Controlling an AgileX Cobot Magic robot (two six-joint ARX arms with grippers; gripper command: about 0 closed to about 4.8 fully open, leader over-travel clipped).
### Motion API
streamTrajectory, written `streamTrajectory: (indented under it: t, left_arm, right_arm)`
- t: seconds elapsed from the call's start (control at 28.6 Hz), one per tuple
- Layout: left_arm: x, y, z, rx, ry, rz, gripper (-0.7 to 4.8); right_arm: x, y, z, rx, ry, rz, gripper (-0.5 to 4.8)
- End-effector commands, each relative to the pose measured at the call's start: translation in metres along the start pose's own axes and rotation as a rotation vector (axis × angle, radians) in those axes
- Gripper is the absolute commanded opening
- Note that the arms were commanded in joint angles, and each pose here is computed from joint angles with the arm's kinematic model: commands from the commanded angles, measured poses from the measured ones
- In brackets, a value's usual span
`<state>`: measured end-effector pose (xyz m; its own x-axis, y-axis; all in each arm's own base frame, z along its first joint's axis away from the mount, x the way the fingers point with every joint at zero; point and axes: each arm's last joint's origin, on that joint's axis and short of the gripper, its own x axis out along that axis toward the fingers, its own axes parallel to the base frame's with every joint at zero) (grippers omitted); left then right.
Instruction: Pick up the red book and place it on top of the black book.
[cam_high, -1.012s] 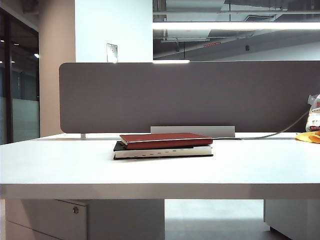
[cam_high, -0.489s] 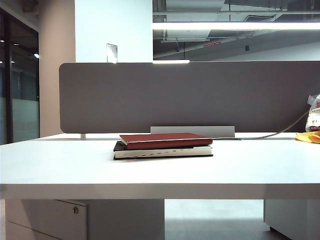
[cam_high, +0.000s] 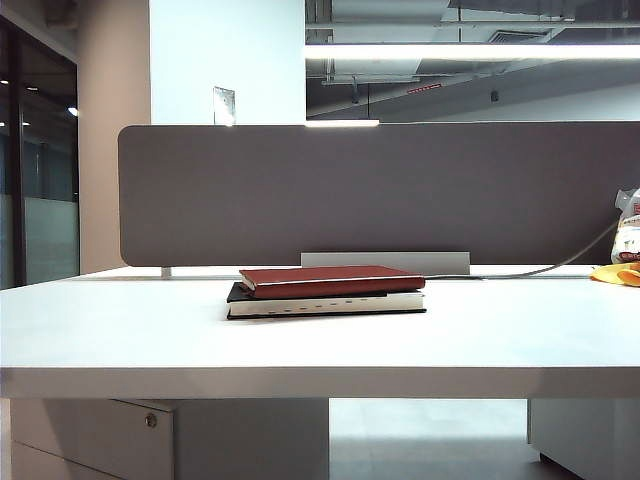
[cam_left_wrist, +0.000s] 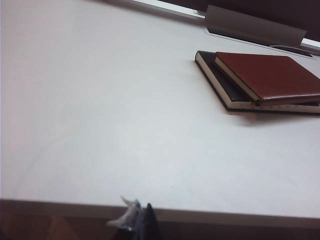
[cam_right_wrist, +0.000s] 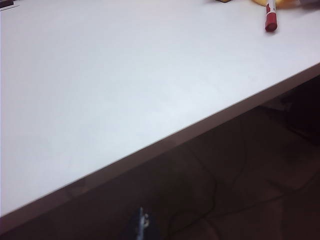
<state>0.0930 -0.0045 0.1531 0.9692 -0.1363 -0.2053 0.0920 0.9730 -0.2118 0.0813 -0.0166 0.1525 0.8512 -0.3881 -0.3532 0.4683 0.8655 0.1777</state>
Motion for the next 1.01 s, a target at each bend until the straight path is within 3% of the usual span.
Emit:
streamTrajectory:
  t: [0.03,0.63,0.73,0.91,1.01]
  left_arm:
    - [0.001,0.001,-0.002,0.006,0.009,0.003,-0.06]
    - [0.001,0.001,-0.002,0.006,0.009,0.003,-0.06]
    - [0.001,0.001,-0.002,0.006,0.009,0.003,-0.06]
    - [0.001,0.001,-0.002,0.006,0.009,0.003,-0.06]
    - [0.001,0.001,-0.002,0.006,0.009,0.003,-0.06]
  right_arm:
    - [0.0,0.0,0.002,0.003,-0.015,0.004,-0.01]
    - [0.0,0.001,0.004,0.004,-0.034,0.017,-0.01]
    - [0.001,0.003,0.003,-0.028,-0.038,0.069,-0.01]
    - [0.008,0.013,-0.001,-0.122,-0.113,0.324,-0.01]
    - [0.008,0.016,-0.002,-0.197,-0.13,0.382,-0.01]
